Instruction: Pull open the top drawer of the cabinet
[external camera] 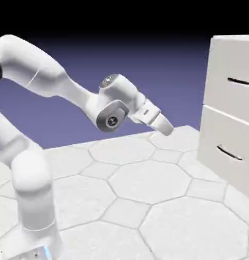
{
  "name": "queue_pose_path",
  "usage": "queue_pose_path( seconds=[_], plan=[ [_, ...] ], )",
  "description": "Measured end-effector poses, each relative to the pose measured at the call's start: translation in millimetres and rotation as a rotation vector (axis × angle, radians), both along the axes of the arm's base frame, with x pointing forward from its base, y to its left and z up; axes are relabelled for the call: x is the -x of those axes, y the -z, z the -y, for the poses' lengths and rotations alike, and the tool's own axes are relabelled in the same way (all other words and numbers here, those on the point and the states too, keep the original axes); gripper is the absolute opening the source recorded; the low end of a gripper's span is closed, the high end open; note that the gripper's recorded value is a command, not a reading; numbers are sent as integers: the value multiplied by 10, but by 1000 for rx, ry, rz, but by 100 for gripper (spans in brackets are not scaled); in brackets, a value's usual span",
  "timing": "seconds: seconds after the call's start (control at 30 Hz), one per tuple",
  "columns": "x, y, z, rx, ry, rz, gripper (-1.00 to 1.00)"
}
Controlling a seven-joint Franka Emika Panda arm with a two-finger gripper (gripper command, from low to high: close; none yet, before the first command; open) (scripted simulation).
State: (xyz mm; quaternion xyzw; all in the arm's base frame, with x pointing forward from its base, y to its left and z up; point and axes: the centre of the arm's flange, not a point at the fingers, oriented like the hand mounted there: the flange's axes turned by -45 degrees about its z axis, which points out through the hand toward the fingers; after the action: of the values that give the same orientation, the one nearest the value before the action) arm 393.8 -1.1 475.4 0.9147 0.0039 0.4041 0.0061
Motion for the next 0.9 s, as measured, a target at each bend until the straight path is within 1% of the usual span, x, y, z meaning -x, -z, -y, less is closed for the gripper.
queue_pose_path(
  seconds=[0.23, 0.5, 0.7, 0.9],
  plan=[
    [-139, -949, 208, -110, 193, 204, 0],
    [-193, -1831, 156, -242, 332, 421, 0],
    [-287, -2279, -55, -348, 384, 556, 0],
    [-498, -2512, -347, -462, 404, 656, 0]
  ],
)
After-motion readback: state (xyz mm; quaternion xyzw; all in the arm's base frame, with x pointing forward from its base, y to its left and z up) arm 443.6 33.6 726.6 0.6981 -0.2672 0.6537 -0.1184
